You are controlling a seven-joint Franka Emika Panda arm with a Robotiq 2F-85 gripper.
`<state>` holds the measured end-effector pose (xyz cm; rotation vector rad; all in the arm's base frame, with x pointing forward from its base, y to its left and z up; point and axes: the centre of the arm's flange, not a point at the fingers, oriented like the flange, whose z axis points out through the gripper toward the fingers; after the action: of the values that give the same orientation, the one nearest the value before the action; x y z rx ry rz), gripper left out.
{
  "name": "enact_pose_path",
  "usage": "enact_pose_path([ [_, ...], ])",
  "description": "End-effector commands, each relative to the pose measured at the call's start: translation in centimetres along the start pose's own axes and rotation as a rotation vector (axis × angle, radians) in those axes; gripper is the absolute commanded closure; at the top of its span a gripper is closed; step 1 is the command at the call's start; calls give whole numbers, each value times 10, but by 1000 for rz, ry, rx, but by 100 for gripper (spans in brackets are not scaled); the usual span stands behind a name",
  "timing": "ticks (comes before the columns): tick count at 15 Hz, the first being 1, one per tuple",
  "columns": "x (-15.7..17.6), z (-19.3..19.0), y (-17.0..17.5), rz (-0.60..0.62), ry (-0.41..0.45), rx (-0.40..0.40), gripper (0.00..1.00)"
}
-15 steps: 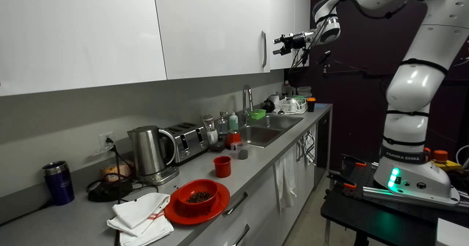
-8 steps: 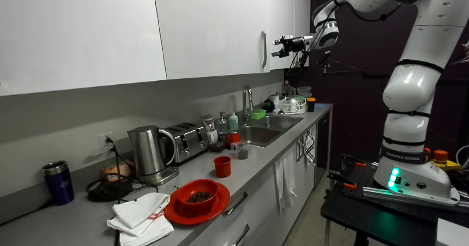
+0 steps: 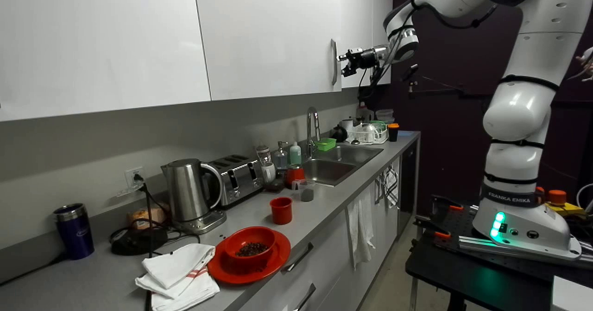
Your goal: Open the wall cabinet door
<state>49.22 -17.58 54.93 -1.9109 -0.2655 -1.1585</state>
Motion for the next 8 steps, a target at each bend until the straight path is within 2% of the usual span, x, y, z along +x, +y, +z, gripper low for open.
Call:
enact_pose_path([
  [1, 2, 20, -8, -48, -88, 12, 0],
  [8, -4, 40, -16, -89, -180, 18, 0],
])
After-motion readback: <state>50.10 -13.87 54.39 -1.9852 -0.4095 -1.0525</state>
